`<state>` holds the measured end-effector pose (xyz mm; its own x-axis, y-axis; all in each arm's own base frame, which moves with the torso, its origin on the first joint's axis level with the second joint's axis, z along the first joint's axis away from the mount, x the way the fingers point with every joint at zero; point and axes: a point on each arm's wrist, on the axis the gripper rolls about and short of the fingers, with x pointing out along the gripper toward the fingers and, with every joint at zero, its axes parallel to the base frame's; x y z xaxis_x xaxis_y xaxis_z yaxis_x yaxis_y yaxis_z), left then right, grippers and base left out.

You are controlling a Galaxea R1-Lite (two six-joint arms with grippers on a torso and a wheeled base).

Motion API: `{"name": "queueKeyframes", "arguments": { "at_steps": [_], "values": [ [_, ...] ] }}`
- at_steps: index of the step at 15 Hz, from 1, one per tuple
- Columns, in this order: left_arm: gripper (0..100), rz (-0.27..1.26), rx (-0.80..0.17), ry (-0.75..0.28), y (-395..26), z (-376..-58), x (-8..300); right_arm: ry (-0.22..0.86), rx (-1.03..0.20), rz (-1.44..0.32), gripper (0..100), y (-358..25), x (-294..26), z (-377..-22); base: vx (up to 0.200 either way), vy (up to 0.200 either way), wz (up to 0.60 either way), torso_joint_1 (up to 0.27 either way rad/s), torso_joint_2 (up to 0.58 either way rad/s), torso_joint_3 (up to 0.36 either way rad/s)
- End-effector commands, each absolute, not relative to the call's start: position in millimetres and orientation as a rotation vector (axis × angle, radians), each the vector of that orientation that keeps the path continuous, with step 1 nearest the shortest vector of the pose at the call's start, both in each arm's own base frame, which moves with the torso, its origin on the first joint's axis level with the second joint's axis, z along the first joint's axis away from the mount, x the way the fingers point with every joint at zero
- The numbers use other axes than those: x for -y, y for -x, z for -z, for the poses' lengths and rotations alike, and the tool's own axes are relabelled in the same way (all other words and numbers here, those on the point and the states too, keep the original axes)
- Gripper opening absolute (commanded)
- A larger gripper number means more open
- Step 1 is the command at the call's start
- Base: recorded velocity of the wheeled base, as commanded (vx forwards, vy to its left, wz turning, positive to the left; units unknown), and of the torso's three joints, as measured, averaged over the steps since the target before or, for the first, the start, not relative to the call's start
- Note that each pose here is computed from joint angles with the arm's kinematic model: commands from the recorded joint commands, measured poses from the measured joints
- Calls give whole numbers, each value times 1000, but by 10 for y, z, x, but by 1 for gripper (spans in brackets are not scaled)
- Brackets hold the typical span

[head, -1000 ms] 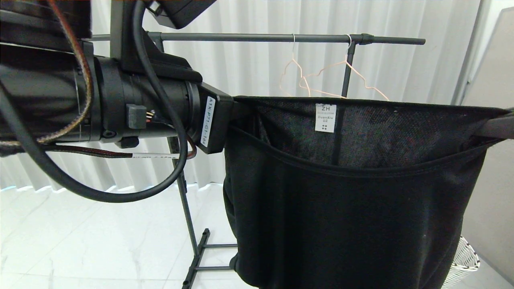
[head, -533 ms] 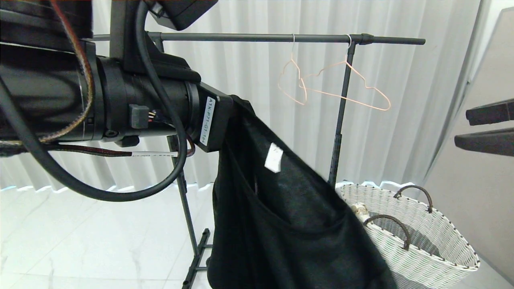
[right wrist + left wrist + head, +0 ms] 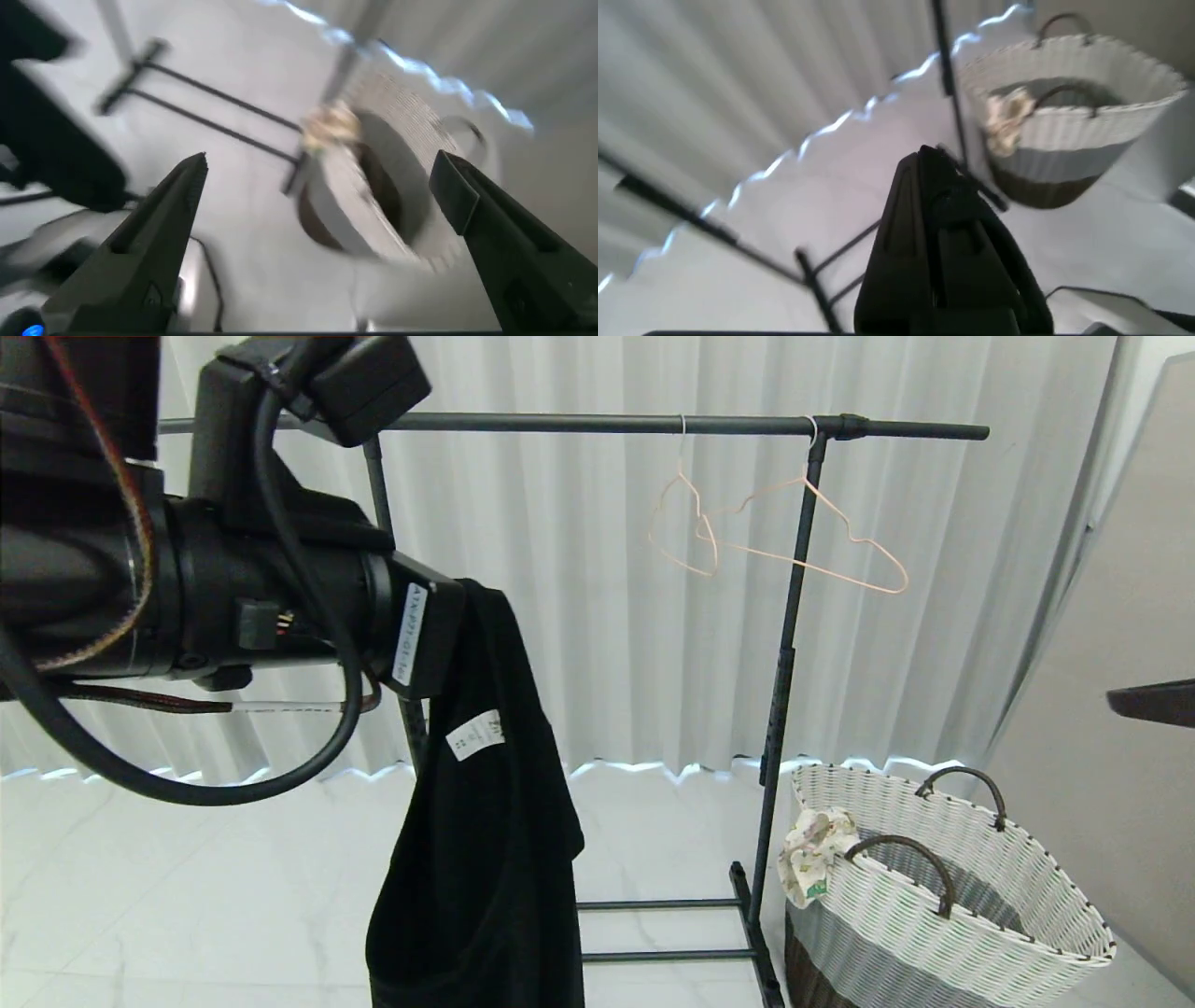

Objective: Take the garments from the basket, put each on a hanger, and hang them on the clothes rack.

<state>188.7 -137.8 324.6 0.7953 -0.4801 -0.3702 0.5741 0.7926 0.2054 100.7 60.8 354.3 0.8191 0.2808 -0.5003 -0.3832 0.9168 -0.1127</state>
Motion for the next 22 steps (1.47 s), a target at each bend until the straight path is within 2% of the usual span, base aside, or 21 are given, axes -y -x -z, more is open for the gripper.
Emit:
{"name": "queueKeyframes", "arguments": {
  "at_steps": [1, 5, 9, 14, 22],
  "values": [
    [0, 459, -361, -308, -1844, -3132, 1029, 170, -532, -129, 100, -869, -275, -3488, 0, 0, 0, 0, 0, 0],
    [0, 333, -443, -292, -1754, -2887, 692, 198, -564, -47, 100, -783, -167, -3326, 0, 0, 0, 0, 0, 0],
    [0, 230, -455, -265, -1786, -2879, 502, 206, -540, -33, 100, -754, -154, -3212, 0, 0, 0, 0, 0, 0],
    [0, 206, -459, -263, -1798, -2874, 455, 184, -497, -58, 100, -821, -178, -3245, 0, 0, 0, 19, -80, -72],
    [0, 192, -465, -262, -1804, -2862, 433, 170, -436, -58, 100, -921, -207, -3302, 0, 0, 0, 175, -458, -278]
  ]
}}
